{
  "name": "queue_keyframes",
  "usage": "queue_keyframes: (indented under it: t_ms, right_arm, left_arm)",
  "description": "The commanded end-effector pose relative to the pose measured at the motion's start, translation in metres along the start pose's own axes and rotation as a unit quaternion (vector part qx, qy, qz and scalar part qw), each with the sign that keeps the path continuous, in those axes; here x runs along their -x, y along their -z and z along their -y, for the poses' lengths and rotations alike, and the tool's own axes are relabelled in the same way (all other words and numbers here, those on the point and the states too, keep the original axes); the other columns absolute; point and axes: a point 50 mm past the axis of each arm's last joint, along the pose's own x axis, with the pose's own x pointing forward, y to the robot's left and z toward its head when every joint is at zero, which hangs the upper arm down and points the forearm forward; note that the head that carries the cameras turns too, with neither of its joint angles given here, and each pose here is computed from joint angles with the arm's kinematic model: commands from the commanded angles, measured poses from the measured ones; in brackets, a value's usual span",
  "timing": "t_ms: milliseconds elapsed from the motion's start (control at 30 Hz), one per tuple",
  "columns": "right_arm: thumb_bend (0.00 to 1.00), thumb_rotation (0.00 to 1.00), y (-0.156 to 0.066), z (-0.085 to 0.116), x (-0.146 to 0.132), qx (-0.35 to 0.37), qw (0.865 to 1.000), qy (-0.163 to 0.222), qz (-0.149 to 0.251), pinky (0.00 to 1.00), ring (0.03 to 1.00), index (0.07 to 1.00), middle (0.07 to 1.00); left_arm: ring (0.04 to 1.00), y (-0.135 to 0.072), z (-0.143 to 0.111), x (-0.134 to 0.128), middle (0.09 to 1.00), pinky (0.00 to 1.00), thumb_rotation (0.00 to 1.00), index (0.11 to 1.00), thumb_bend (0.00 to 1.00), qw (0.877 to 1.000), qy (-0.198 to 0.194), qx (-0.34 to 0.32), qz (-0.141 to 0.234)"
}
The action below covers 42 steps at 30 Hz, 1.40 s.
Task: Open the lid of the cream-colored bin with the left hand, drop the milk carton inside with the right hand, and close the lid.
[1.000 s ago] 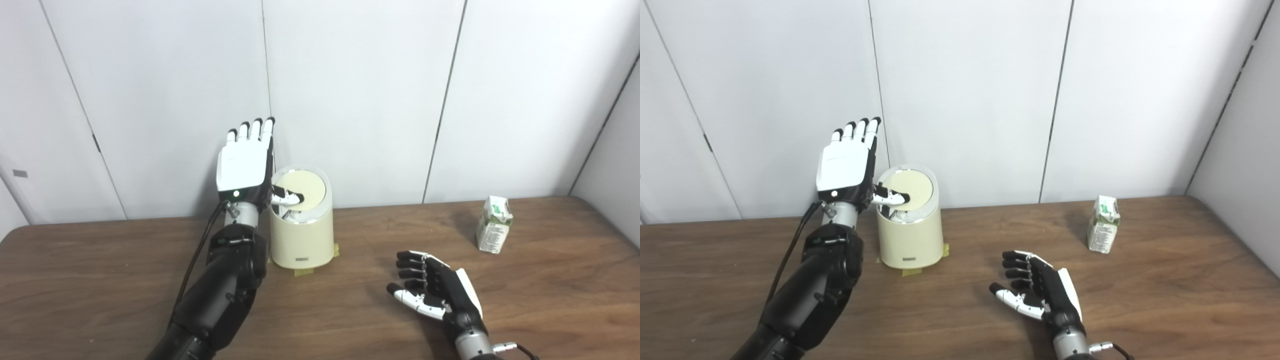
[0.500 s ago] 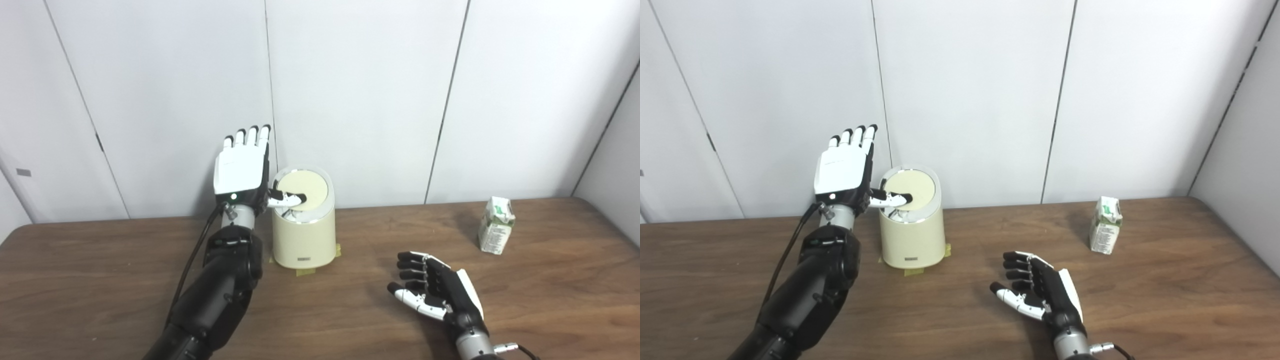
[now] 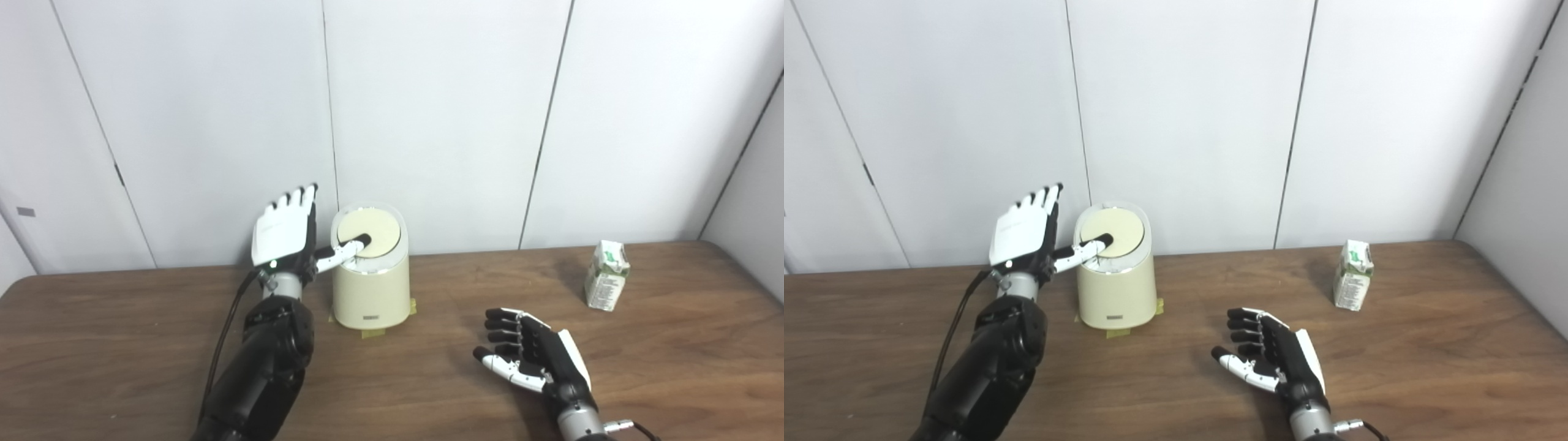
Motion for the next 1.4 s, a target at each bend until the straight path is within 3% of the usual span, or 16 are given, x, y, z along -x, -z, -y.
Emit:
queue_keyframes:
  t_ms: [0,167,300,400,500,600,700,800,933,1033,1200,1367]
  right_arm:
    - [0.32,0.14,0.002,-0.009,-0.001,-0.002,1.000,-0.023,-0.012,0.62,0.689,0.693,0.704]
    - [0.32,0.14,0.003,-0.005,-0.003,-0.011,1.000,-0.021,-0.007,0.63,0.695,0.694,0.706]
    - [0.32,0.11,0.001,-0.002,-0.005,-0.030,0.999,-0.014,-0.008,0.64,0.699,0.702,0.710]
    - [0.34,0.14,-0.001,-0.001,-0.004,-0.056,0.998,-0.004,-0.002,0.65,0.698,0.706,0.708]
    - [0.35,0.11,-0.001,0.001,-0.005,-0.086,0.996,0.012,0.012,0.62,0.675,0.682,0.692]
    - [0.41,0.13,-0.006,0.006,-0.004,-0.059,0.995,0.065,0.045,0.56,0.612,0.631,0.638]
    - [0.49,0.14,-0.010,0.011,-0.003,-0.060,0.984,0.151,0.073,0.53,0.545,0.512,0.551]
    - [0.51,0.15,0.001,0.019,-0.009,-0.042,0.970,0.224,0.086,0.38,0.445,0.491,0.509]
    - [0.52,0.14,-0.010,0.020,-0.012,-0.058,0.946,0.301,0.108,0.36,0.428,0.490,0.523]
    - [0.51,0.13,-0.016,0.023,-0.011,-0.076,0.932,0.334,0.114,0.32,0.388,0.489,0.485]
    - [0.50,0.13,-0.015,0.042,-0.010,-0.103,0.923,0.353,0.115,0.46,0.521,0.490,0.631]
    - [0.50,0.12,-0.012,0.065,-0.007,-0.095,0.914,0.377,0.117,0.46,0.518,0.489,0.635]
  left_arm:
    - [1.000,-0.018,-0.033,-0.009,1.000,1.00,1.00,1.000,0.70,0.997,-0.059,0.037,0.034]
    - [1.000,0.009,-0.040,0.011,1.000,1.00,1.00,1.000,0.63,0.990,-0.104,0.085,0.036]
    - [1.000,0.030,-0.045,0.034,1.000,1.00,1.00,1.000,0.62,0.985,-0.101,0.133,0.051]
    - [1.000,0.043,-0.047,0.056,1.000,0.99,1.00,0.997,0.58,0.970,-0.094,0.212,0.070]
    - [0.977,0.052,-0.047,0.074,0.974,0.92,1.00,0.957,0.54,0.962,-0.104,0.239,0.083]
    - [0.931,0.065,-0.045,0.094,0.936,0.83,1.00,0.912,0.54,0.965,-0.116,0.226,0.068]
    - [0.904,0.080,-0.040,0.117,0.914,0.80,1.00,0.897,0.52,0.969,-0.113,0.214,0.047]
    - [0.910,0.094,-0.035,0.137,0.919,0.80,1.00,0.905,0.52,0.973,-0.092,0.209,0.033]
    - [0.905,0.110,-0.026,0.164,0.915,0.81,1.00,0.899,0.46,0.980,-0.061,0.189,0.029]
    - [0.907,0.120,-0.020,0.176,0.921,0.81,1.00,0.902,0.45,0.980,-0.051,0.191,0.014]
    - [0.909,0.128,-0.015,0.184,0.925,0.81,1.00,0.906,0.46,0.976,-0.046,0.214,0.001]
    - [0.907,0.129,-0.013,0.187,0.923,0.82,1.00,0.902,0.48,0.973,-0.046,0.226,-0.004]
